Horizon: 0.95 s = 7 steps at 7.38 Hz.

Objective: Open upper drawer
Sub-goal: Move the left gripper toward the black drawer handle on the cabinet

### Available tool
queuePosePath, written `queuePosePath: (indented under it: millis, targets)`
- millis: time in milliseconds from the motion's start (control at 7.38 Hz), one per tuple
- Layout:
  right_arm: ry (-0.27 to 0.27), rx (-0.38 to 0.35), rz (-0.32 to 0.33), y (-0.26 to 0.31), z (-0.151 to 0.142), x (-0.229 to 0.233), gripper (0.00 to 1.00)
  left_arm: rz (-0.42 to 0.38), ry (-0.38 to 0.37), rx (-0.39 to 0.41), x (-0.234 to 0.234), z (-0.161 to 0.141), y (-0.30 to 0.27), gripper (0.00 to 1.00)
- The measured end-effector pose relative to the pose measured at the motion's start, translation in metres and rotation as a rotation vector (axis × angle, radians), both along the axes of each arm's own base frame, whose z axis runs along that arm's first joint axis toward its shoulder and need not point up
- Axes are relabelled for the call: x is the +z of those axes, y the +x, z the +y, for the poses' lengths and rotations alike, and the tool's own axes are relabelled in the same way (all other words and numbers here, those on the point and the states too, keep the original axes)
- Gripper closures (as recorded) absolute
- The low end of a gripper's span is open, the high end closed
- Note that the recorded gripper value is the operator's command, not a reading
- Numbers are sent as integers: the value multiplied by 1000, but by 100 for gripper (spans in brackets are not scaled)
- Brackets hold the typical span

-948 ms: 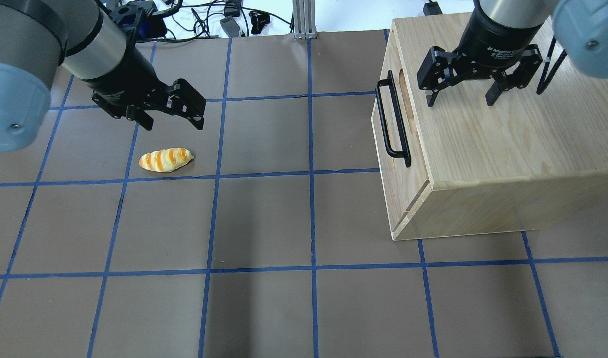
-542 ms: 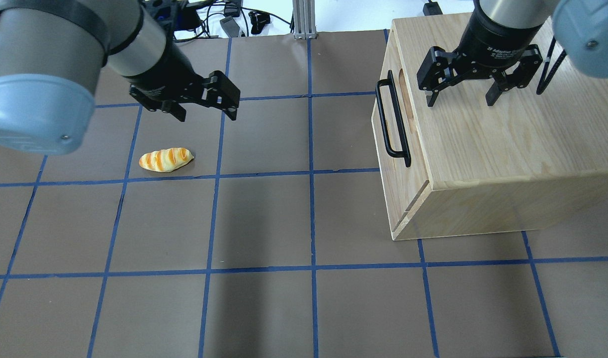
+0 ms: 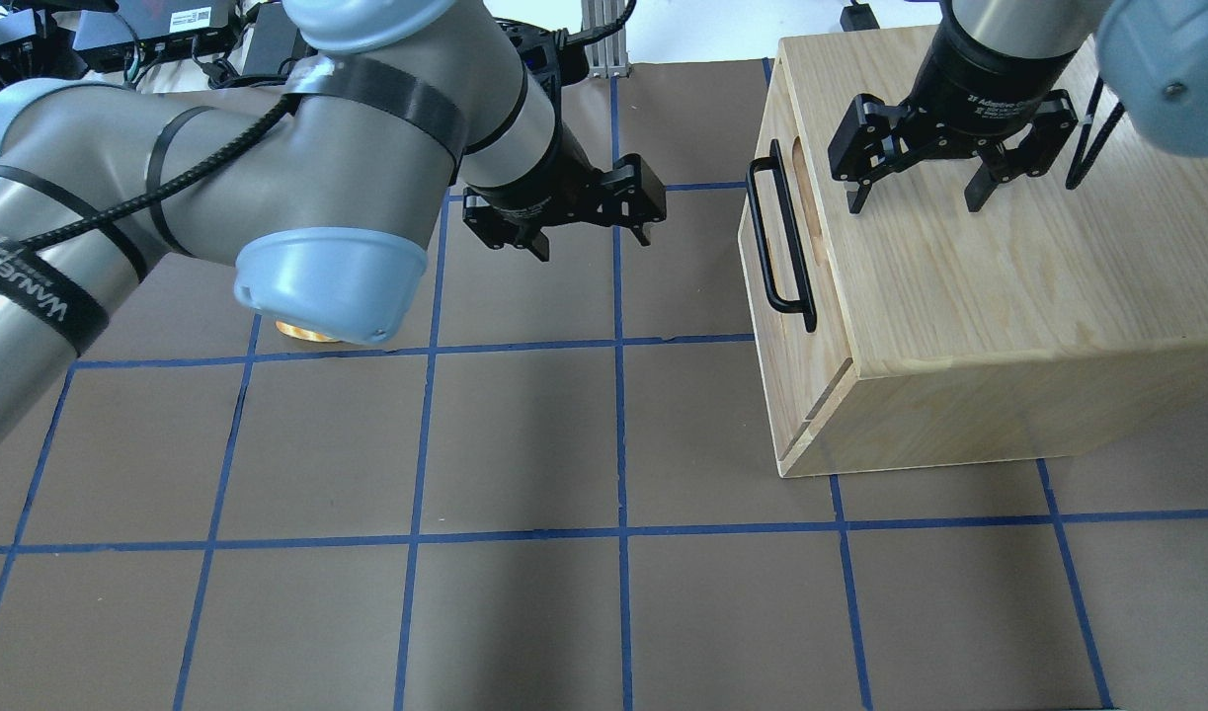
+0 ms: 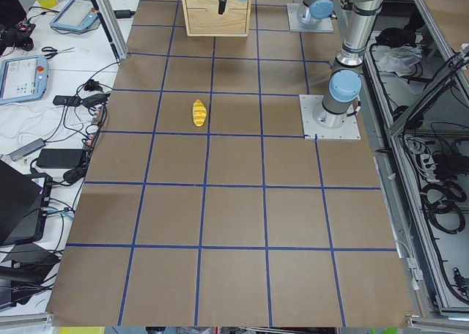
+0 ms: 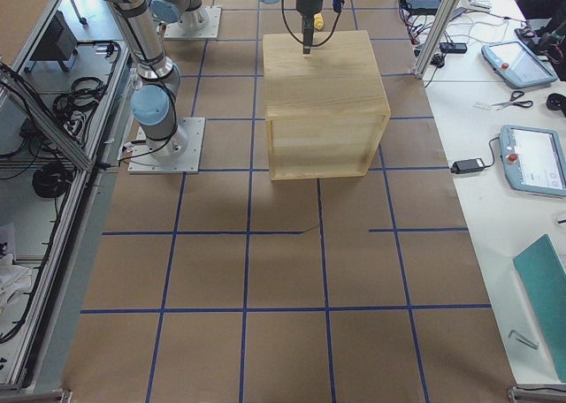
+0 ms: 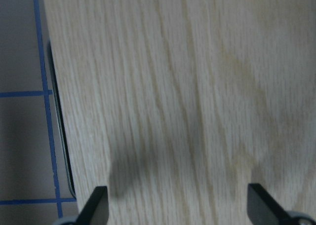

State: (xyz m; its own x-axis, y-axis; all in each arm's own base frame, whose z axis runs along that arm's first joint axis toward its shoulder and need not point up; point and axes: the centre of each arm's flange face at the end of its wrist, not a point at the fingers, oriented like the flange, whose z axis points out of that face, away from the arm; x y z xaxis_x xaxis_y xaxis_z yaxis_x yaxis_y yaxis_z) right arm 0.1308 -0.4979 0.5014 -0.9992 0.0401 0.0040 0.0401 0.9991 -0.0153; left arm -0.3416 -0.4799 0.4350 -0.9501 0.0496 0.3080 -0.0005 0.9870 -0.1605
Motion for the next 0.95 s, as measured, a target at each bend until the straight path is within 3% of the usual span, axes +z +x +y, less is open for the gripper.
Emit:
queuePosePath:
  millis: [542, 948]
  targets:
    - [0, 1, 0, 0, 0, 0, 0, 77, 12, 19, -22, -4, -43, 0]
    - [-1, 0, 0, 0, 0, 0, 0, 103, 55, 88, -31, -10, -72, 0]
